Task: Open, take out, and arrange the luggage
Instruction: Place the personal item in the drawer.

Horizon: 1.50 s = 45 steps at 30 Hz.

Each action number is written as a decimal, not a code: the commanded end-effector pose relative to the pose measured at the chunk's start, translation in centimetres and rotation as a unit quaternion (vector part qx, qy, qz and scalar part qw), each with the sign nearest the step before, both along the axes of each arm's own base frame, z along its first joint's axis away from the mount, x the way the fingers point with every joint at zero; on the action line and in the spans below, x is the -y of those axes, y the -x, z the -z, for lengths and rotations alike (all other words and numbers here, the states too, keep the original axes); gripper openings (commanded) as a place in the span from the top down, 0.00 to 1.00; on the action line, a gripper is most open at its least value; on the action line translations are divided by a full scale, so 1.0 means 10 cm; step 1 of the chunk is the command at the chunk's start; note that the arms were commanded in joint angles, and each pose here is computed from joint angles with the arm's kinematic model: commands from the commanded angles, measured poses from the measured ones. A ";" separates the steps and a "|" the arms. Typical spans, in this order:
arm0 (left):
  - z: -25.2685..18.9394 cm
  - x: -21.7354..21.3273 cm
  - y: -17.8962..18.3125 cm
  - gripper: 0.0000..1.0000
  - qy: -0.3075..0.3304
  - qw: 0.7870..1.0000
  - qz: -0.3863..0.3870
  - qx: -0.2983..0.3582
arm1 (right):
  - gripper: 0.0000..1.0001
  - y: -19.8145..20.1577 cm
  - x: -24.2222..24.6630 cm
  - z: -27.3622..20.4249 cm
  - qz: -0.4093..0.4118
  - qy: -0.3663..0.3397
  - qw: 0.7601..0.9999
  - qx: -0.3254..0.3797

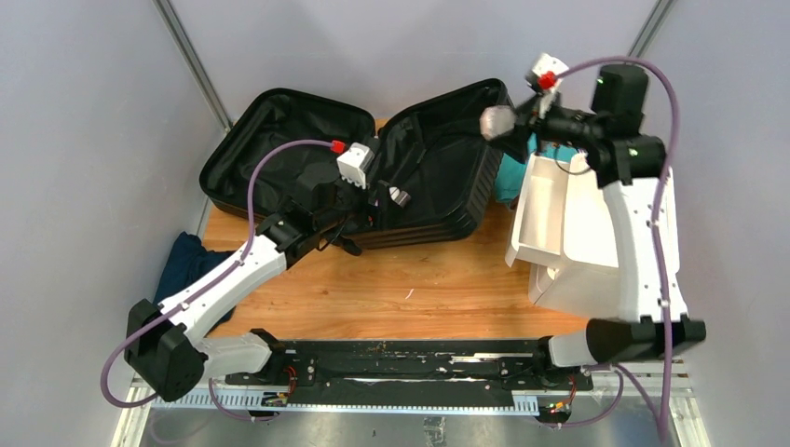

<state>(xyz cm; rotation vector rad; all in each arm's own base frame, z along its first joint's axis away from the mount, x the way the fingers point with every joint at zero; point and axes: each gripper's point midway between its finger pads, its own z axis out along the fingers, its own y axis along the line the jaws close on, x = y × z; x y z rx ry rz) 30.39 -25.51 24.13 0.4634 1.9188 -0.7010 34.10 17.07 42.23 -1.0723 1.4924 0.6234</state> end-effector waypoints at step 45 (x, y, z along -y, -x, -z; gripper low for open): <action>-0.49 -0.20 0.18 0.04 0.025 0.996 -0.002 0.081 | 0.78 0.28 0.90 1.37 0.141 -0.014 0.952 -0.272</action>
